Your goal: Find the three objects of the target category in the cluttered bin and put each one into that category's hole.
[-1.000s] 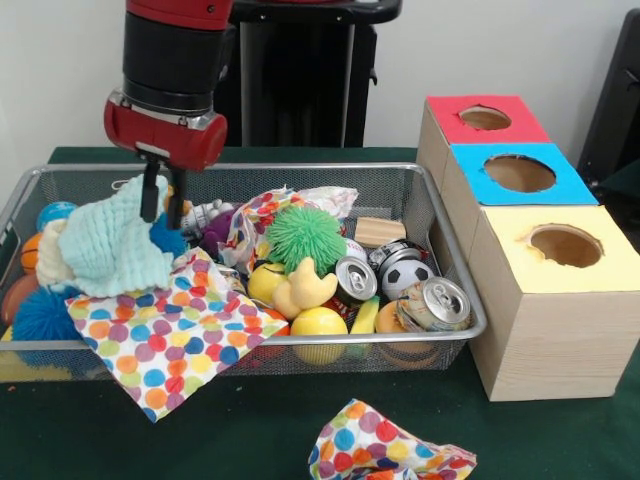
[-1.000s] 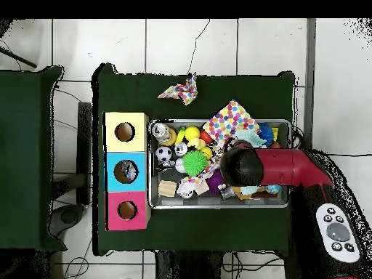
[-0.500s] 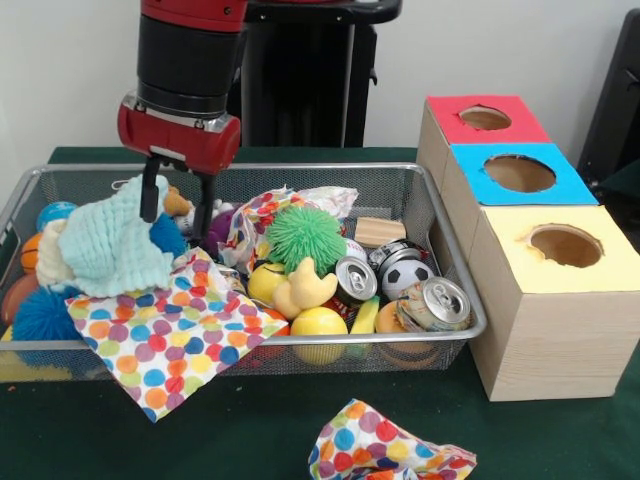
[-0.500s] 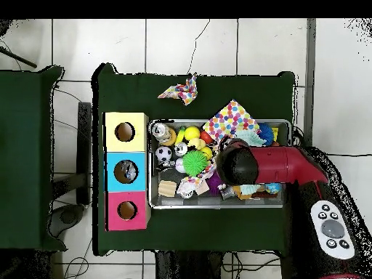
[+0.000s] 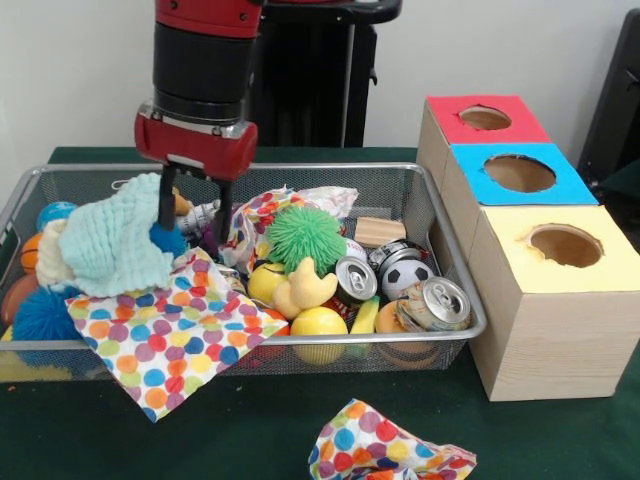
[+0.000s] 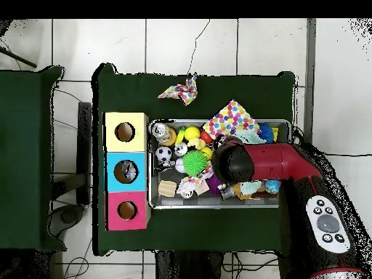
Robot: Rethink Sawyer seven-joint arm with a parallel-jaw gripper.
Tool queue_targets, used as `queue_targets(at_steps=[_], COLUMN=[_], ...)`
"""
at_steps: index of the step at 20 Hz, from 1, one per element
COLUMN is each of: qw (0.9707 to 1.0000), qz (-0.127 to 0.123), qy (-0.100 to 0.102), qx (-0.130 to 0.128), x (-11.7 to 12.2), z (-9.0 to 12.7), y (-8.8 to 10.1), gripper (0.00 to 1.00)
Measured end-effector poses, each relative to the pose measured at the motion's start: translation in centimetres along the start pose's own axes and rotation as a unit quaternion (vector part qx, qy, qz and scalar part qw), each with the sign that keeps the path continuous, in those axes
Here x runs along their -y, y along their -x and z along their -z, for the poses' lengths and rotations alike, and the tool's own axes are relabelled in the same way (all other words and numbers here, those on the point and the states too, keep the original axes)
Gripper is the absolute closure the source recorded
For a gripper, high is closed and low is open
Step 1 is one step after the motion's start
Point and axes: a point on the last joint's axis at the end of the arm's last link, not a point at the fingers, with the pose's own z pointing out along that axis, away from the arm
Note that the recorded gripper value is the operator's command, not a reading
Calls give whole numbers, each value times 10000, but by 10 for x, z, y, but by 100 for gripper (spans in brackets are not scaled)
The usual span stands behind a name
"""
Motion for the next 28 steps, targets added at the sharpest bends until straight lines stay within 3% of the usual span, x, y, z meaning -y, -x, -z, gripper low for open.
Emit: queue_targets(at_steps=[10,18,23,28], qw=[9990,9984,9983,9982], qz=[112,350,370,386], qy=[443,450,455,453], qx=[16,23,3,12], x=[-28,-34,-34,-37], z=[-19,-59,-90,-108], y=[-2,-10,-10,-9], gripper=[0,0,0,0])
